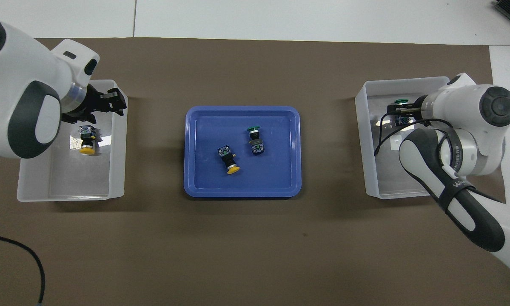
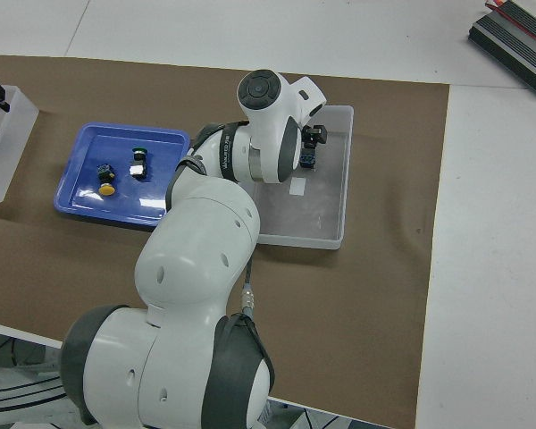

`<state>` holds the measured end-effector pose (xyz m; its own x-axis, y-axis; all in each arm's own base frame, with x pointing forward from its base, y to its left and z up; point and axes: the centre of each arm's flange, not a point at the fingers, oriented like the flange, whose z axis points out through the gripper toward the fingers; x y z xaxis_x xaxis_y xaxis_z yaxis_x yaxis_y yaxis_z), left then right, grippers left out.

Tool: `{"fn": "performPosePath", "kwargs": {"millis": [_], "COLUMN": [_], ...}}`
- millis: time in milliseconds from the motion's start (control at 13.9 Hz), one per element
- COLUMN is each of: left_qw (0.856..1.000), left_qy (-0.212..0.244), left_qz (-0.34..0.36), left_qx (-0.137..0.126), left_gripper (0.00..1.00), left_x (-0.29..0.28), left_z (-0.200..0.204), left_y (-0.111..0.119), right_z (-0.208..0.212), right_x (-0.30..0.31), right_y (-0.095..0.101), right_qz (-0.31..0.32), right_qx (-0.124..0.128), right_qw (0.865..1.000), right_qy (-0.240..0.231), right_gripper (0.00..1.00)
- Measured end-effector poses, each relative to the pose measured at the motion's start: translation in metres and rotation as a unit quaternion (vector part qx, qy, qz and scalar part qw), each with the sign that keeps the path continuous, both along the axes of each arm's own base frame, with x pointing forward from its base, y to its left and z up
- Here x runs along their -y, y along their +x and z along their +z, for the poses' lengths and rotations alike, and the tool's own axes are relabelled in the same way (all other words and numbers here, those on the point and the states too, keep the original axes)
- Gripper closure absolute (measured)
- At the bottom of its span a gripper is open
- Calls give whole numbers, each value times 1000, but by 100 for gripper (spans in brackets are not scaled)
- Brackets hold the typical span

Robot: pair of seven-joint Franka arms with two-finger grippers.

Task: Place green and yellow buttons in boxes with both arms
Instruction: 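Reach the left gripper to the second yellow button while the right reaches green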

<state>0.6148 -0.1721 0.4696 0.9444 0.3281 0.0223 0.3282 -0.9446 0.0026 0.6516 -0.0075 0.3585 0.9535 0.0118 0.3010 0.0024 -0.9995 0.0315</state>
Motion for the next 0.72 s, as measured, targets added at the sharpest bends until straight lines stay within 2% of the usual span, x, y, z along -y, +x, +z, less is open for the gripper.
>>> {"fn": "performPosePath", "kwargs": {"millis": [144, 360, 720], "left_qw": [999, 997, 993], "left_qy": [-2, -18, -43], "left_qz": [32, 67, 91], "left_qx": [1, 27, 54], "left_gripper": [31, 31, 31], "left_x": [39, 79, 124], "left_z": [-5, -33, -79], "left_y": [-13, -36, -76], "right_z": [29, 65, 57], "right_x": [-39, -116, -203], "right_y": [-6, -22, -37], "right_qz": [-3, -14, 24], "right_qx": [-3, -3, 9], "right_qw": [1000, 1000, 999], "right_qy": [7, 24, 41], "right_gripper": [0, 0, 0]}}
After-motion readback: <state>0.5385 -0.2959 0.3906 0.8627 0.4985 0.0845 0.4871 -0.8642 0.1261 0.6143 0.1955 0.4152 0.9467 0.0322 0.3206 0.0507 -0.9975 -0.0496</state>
